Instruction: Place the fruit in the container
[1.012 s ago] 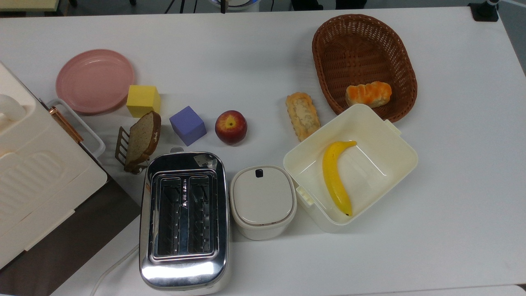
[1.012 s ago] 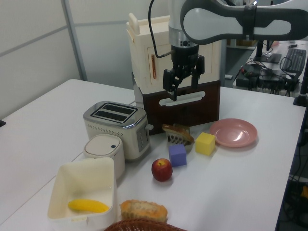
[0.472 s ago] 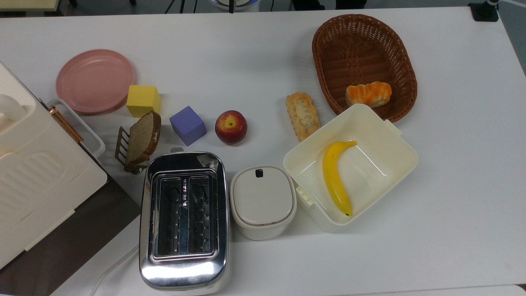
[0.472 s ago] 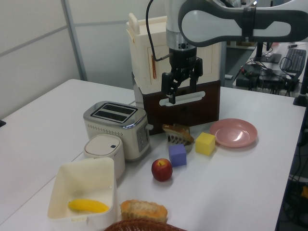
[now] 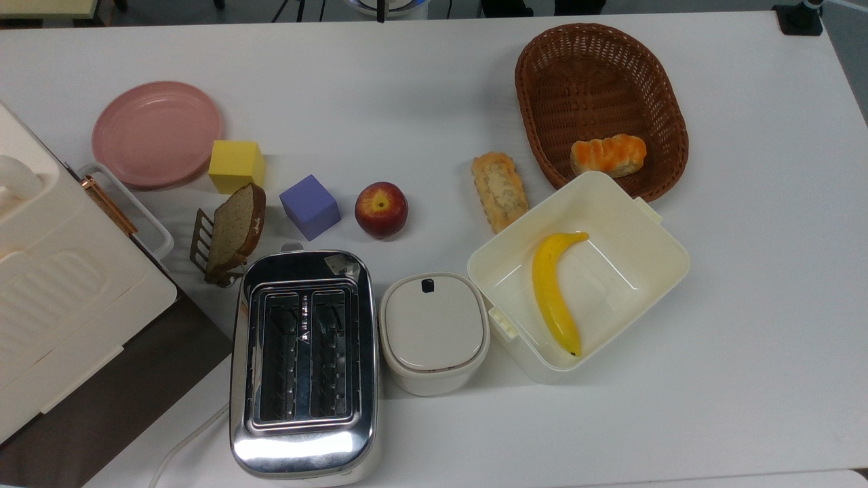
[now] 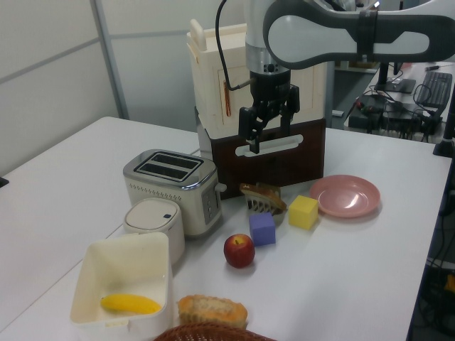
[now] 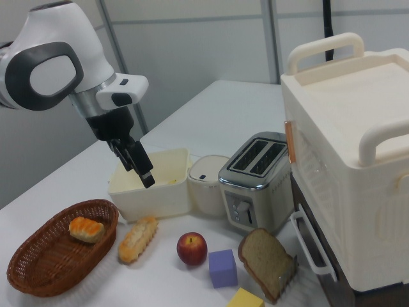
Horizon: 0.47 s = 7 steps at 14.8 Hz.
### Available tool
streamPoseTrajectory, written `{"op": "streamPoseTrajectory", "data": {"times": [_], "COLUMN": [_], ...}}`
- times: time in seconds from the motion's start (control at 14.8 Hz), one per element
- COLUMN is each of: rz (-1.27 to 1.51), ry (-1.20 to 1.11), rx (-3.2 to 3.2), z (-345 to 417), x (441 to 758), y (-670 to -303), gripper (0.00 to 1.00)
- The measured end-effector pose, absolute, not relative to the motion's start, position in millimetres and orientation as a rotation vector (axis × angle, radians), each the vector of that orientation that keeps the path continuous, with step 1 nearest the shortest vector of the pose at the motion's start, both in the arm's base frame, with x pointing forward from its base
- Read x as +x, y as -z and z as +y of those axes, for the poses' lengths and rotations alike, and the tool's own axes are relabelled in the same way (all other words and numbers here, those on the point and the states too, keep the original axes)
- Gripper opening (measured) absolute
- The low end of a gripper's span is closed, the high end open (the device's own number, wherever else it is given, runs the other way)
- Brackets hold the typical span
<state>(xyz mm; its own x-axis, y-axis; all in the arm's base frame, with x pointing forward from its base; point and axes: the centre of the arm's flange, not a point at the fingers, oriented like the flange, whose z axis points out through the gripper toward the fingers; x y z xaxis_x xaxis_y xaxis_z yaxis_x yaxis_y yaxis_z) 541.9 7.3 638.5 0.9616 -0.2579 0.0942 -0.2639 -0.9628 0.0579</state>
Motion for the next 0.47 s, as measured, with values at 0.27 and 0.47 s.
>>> {"op": "streamPoseTrajectory", "data": {"times": [0.27,0.47], "rz": [-0.407,-0.407], "ry": [-0.131,-0.131], "rx": [3.042,3.041], "z": [6.3,5.4], "x": [542.0,542.0], "y": [-638.3,-638.3], "gripper": [1.0,1.0]}}
